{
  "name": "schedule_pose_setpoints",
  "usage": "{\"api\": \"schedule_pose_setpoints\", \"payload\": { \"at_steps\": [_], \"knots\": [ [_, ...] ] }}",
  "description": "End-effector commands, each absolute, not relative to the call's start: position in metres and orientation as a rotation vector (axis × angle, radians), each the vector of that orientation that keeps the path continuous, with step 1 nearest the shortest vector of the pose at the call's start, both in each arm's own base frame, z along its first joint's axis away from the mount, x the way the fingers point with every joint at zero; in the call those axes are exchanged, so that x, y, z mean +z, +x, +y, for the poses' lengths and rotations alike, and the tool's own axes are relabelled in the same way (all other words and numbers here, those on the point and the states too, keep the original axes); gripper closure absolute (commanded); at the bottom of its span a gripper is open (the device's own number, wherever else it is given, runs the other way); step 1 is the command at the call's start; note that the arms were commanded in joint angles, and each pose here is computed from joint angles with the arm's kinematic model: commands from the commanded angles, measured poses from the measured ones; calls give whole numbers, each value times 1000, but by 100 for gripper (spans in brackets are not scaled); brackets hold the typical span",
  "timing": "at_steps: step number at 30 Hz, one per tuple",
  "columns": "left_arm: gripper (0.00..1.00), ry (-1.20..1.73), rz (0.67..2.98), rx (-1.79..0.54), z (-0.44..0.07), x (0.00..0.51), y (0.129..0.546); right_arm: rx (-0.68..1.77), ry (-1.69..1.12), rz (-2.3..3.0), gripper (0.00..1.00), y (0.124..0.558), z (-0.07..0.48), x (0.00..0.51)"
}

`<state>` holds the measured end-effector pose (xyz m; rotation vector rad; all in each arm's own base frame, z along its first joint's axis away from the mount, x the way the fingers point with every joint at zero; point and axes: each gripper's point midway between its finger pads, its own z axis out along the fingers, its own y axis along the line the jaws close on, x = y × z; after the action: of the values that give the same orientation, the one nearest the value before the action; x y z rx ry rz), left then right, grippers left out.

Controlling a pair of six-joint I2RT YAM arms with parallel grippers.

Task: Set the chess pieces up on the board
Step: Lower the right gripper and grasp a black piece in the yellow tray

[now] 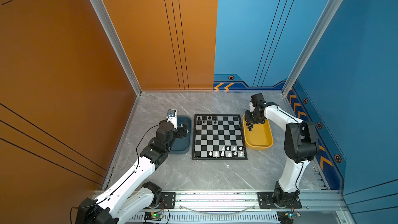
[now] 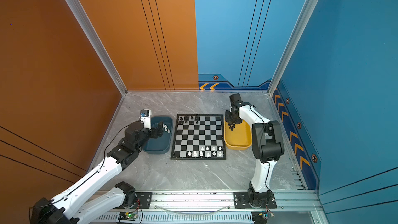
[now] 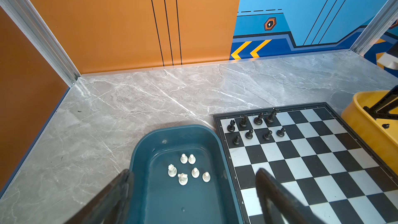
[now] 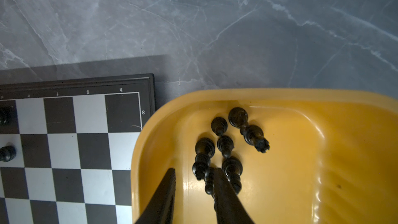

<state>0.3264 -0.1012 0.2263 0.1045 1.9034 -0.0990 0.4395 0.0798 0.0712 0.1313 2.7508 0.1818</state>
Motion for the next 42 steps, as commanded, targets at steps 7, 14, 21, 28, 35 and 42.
{"api": "schedule_pose_setpoints", "payload": {
  "at_steps": [7, 14, 21, 28, 35, 42],
  "knots": [
    [9, 101, 1883, -92, -102, 240, 326, 154, 132, 2786, 69, 441, 75, 62],
    [9, 101, 1883, -90, -101, 240, 326, 158, 131, 2793, 73, 442, 75, 60],
    [9, 104, 1882, -90, -102, 241, 325, 159, 132, 2799, 79, 441, 75, 58],
    [9, 107, 1883, -89, -102, 241, 324, 158, 135, 2806, 80, 441, 75, 57],
    [9, 109, 1884, -87, -102, 240, 324, 158, 136, 2811, 78, 440, 75, 55],
    [9, 109, 1882, -87, -102, 241, 324, 156, 137, 2812, 82, 440, 75, 55]
  ]
}}
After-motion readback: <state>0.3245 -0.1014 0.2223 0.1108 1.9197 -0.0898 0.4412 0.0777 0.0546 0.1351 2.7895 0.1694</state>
